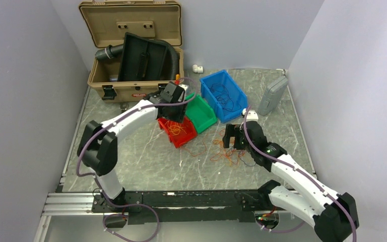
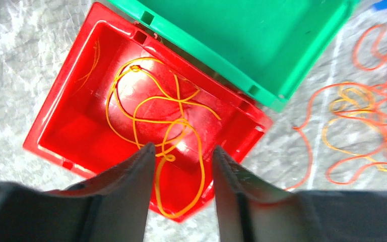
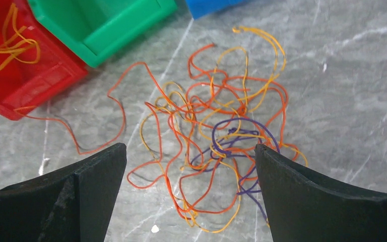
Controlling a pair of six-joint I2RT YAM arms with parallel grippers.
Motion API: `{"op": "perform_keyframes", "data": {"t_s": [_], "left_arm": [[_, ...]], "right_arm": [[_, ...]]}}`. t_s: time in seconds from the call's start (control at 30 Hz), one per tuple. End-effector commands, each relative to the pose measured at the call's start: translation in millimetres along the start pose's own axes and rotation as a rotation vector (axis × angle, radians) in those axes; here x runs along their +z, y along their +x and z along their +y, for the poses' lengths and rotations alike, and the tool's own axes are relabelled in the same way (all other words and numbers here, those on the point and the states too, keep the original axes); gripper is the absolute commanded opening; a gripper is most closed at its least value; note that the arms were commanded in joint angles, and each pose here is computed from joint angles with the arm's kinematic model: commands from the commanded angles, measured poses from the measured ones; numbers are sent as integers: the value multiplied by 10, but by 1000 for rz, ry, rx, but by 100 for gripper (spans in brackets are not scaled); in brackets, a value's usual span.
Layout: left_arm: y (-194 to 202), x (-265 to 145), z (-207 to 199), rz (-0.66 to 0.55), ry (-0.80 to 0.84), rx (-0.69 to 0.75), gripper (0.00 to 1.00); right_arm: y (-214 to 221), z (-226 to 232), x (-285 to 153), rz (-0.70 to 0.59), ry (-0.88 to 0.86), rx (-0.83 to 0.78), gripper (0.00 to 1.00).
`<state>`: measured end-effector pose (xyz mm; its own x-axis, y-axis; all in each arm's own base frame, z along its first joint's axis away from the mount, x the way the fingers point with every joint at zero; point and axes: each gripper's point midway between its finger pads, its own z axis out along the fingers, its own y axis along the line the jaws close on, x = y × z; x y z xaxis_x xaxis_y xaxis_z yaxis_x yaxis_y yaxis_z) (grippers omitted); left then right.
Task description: Untangle the cables
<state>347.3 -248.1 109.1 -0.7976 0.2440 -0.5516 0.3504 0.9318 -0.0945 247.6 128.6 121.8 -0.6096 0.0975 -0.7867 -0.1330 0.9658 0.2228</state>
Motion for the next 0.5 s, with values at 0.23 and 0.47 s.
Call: {"op": "perform_keyframes", "data": {"t_s": [0.23,0.47], "left_arm": [[-354,-1094,-296,-252,228,15,93],[-128,-1381,-524,-291,355,63,99]], "right_arm": [[171,-149,140,101,86,88,100],[494,-82,358,265,70,75,100]]}}
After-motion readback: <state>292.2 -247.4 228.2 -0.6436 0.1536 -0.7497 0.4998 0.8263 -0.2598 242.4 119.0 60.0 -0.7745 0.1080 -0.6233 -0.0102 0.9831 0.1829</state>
